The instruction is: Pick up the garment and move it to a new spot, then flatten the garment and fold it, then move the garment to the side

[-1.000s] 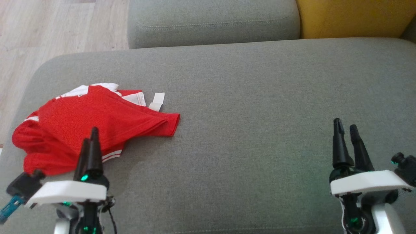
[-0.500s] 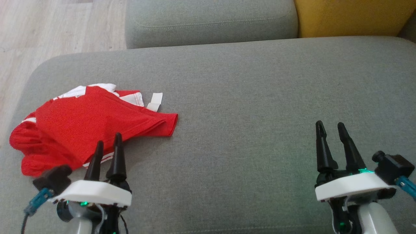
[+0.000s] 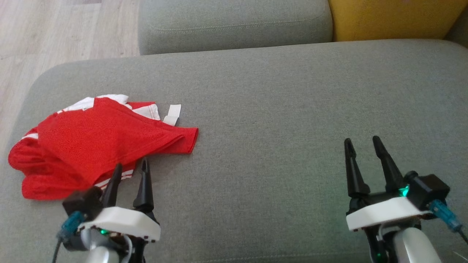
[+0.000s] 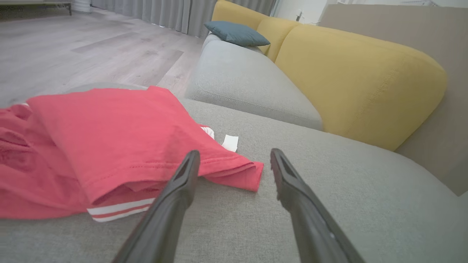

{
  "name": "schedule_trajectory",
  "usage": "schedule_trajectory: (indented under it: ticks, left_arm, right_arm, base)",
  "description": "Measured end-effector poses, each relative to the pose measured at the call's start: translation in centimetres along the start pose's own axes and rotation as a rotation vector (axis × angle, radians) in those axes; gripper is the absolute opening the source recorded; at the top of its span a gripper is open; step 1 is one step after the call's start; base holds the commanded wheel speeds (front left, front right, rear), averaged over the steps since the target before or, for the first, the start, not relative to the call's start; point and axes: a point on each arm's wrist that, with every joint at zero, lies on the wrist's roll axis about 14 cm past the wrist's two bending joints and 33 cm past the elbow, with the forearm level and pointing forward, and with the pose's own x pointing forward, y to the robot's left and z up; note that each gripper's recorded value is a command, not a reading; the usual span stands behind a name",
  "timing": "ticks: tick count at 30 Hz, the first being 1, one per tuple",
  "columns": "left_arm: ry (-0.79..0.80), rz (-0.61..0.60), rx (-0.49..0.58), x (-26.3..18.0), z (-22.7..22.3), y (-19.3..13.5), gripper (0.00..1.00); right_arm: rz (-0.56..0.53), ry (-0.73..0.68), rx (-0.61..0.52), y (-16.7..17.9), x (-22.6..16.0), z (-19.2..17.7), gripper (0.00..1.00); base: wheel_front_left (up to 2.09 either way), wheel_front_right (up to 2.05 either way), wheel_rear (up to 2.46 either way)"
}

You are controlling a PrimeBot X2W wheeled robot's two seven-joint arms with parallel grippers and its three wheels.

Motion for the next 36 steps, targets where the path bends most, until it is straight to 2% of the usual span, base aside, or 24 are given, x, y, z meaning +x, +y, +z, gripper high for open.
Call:
schedule_trajectory:
  ticks: [16,21,29,30,36]
  left_arm:
    - [-0.071,-0.049,0.241,-0.4,0.9,-1.6,1.0]
    - [-0.126,-0.062,0.234,-0.4,2.3,-2.5,1.0]
    - [-0.194,-0.074,0.184,-0.6,4.1,-2.6,1.0]
    - [-0.192,-0.086,0.185,-0.9,3.8,-2.7,1.0]
    - [-0.186,-0.14,0.238,-1.2,3.2,-3.5,1.0]
  right_arm:
    - [0.068,-0.048,-0.191,1.7,0.2,1.0,1.0]
    - [0.083,-0.077,-0.204,2.2,0.2,1.6,1.0]
    - [0.041,-0.11,-0.076,1.3,-0.5,2.1,1.0]
    - [0.019,-0.11,-0.029,0.7,-0.8,2.0,1.0]
    - [-0.023,-0.126,0.027,-0.5,-1.2,2.1,1.0]
  base:
    - [0.0,0.0,0.0]
    - [0.0,0.0,0.0]
    - [0.0,0.0,0.0]
    - [0.0,0.0,0.0]
    - [0.0,0.0,0.0]
